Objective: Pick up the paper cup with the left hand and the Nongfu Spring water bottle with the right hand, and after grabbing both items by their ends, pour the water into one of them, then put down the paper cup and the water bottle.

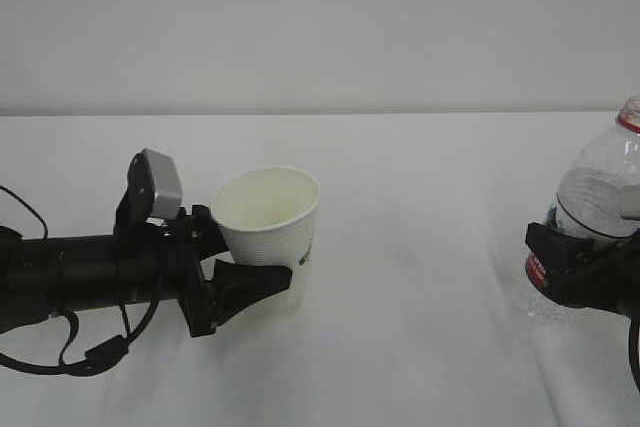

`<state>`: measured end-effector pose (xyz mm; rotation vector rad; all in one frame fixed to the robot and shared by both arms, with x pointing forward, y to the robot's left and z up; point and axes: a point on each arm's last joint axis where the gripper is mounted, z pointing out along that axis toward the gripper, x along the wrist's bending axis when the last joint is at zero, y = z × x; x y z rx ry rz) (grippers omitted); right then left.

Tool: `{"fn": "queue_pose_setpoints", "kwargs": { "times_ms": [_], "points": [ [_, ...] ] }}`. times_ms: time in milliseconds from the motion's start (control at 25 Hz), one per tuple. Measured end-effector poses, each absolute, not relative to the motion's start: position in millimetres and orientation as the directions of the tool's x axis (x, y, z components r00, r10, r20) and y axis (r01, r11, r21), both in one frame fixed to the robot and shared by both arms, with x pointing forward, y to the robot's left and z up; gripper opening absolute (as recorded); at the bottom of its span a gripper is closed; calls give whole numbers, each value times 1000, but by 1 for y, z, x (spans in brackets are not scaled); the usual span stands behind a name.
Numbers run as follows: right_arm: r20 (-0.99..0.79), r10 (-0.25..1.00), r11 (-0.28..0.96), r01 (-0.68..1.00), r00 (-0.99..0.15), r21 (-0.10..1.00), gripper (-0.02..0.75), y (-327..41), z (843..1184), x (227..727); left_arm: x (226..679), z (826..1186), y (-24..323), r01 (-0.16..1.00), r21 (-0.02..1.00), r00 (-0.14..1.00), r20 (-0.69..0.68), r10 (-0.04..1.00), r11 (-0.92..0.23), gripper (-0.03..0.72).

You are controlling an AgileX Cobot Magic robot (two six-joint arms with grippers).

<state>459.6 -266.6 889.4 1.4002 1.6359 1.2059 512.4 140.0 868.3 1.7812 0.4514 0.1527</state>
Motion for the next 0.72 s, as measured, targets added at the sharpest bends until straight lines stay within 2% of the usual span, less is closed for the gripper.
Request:
{"fn": "queue_pose_setpoints", "kwargs": {
  "times_ms": [120,360,720],
  "points": [
    [78,975,3,365,-209,931,485,-267,889,460,507,872,121,195,961,938,-124,325,-196,545],
    [79,975,3,368,-207,930,485,-267,891,453,499,878,92,197,967,943,-142,300,-162,545],
    [68,976,-8,279,-205,960,485,-268,918,448,492,885,68,158,976,963,-120,241,-147,545]
  ]
}}
